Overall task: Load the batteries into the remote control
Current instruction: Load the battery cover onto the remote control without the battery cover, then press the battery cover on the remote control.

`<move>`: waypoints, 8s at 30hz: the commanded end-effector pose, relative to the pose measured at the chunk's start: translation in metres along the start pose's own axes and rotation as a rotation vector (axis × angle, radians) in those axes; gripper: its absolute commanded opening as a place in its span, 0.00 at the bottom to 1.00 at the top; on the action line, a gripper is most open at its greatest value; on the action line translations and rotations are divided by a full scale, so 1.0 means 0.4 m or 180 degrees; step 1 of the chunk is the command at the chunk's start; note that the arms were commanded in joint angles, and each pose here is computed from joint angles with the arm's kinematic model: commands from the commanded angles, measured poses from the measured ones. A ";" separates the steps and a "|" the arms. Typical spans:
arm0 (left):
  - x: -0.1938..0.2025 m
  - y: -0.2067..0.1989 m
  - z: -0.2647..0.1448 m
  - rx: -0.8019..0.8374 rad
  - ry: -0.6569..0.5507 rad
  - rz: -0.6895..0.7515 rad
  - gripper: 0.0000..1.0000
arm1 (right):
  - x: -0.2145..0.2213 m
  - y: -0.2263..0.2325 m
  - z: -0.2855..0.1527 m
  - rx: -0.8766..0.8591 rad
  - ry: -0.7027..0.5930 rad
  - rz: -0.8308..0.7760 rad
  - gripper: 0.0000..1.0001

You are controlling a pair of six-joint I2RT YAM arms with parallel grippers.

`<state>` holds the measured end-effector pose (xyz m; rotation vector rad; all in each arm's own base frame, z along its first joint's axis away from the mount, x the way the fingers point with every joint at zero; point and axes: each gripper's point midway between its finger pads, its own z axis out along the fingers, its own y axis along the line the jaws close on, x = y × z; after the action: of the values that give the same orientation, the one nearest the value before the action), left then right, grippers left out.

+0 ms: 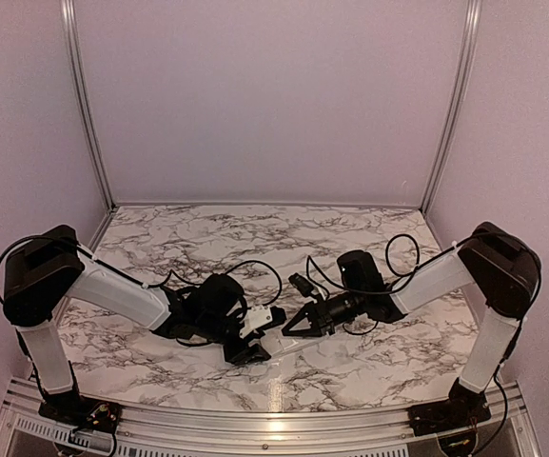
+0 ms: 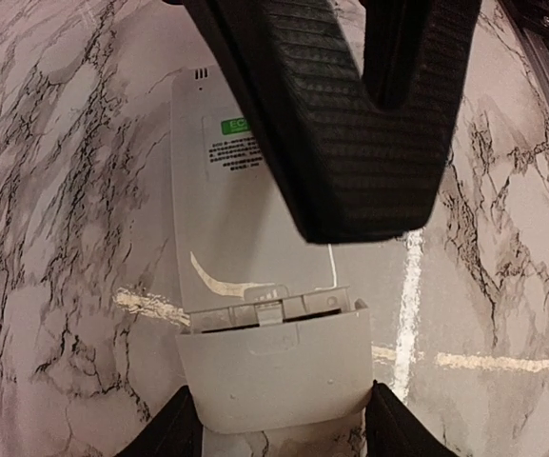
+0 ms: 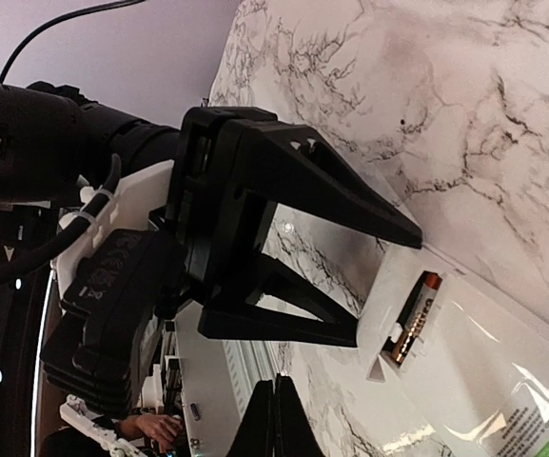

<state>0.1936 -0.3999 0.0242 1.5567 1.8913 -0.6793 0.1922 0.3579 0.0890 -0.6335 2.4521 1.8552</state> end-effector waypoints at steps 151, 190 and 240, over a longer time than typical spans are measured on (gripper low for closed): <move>-0.011 0.016 -0.108 -0.1000 -0.0627 -0.3219 0.53 | 0.017 -0.214 -0.164 0.1559 -0.0179 -0.0191 0.25; 0.020 0.066 -0.025 -0.1479 -0.0191 -0.3070 0.31 | 0.053 -0.177 -0.119 0.1388 -0.0092 -0.0171 0.23; -0.045 -0.053 -0.036 -0.0365 -0.0379 -0.2894 0.43 | -0.064 -0.185 -0.184 0.1380 -0.0339 -0.0251 0.27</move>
<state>0.1978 -0.3947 0.0266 0.3860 2.4822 -0.8134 0.2335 0.2761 0.0341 -0.5321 2.6796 1.2298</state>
